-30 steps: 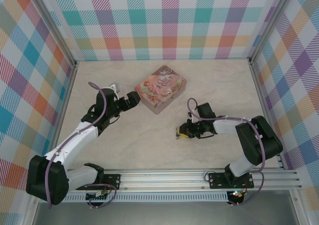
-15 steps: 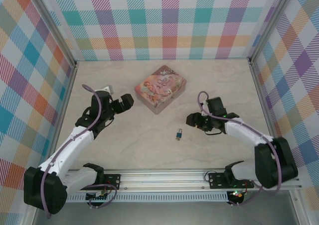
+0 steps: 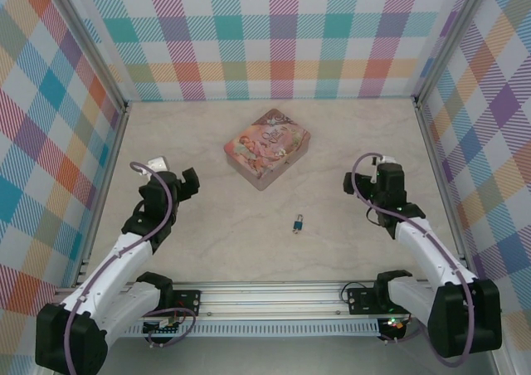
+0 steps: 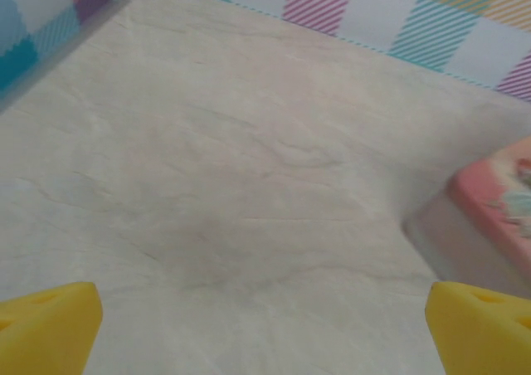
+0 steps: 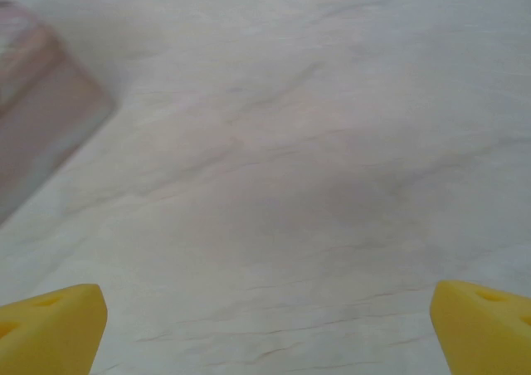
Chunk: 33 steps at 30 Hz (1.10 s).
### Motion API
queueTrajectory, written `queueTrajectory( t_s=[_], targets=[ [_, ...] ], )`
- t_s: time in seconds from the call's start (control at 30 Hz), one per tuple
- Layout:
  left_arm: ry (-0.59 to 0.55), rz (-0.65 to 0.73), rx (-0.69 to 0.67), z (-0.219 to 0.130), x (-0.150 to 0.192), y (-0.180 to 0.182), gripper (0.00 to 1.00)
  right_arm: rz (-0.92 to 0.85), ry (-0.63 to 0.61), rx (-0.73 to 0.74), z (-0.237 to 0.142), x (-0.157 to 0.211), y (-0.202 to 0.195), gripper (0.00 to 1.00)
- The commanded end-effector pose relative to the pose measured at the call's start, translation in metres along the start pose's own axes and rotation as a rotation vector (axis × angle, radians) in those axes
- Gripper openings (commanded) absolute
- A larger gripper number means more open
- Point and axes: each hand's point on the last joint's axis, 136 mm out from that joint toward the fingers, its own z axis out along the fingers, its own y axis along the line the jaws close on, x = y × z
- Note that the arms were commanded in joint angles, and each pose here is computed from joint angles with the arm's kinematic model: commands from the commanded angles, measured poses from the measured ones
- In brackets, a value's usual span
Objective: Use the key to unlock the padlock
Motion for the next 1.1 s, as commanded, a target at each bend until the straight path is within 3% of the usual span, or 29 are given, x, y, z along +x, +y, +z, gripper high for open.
queueTrajectory(
  t_s=[0.0, 0.13, 0.5, 0.67, 0.8, 1.07],
  targets=[
    [-0.121, 0.081, -0.092, 0.000, -0.022, 0.016, 1.00, -0.019, -0.120, 0.089, 0.012, -0.013, -0.030, 1.00],
    [-0.109, 0.100, -0.108, 0.007, -0.010, 0.020, 1.00, -0.065, -0.198, 0.075, 0.025, -0.011, -0.037, 1.00],
    [-0.041, 0.127, -0.134, 0.034, 0.028, 0.031, 1.00, -0.162, -0.355, -0.124, 0.043, -0.030, -0.001, 1.00],
    [-0.026, 0.131, -0.078, 0.053, 0.039, 0.029, 1.00, -0.164, -0.366, -0.162, 0.066, -0.020, 0.001, 1.00],
    [-0.005, 0.142, -0.039, 0.066, 0.043, 0.022, 1.00, -0.168, -0.244, -0.170, 0.082, -0.020, 0.005, 1.00],
    [-0.063, 0.177, 0.039, 0.080, 0.034, 0.005, 1.00, -0.167, -0.249, -0.171, 0.081, -0.019, 0.004, 1.00]
  ],
)
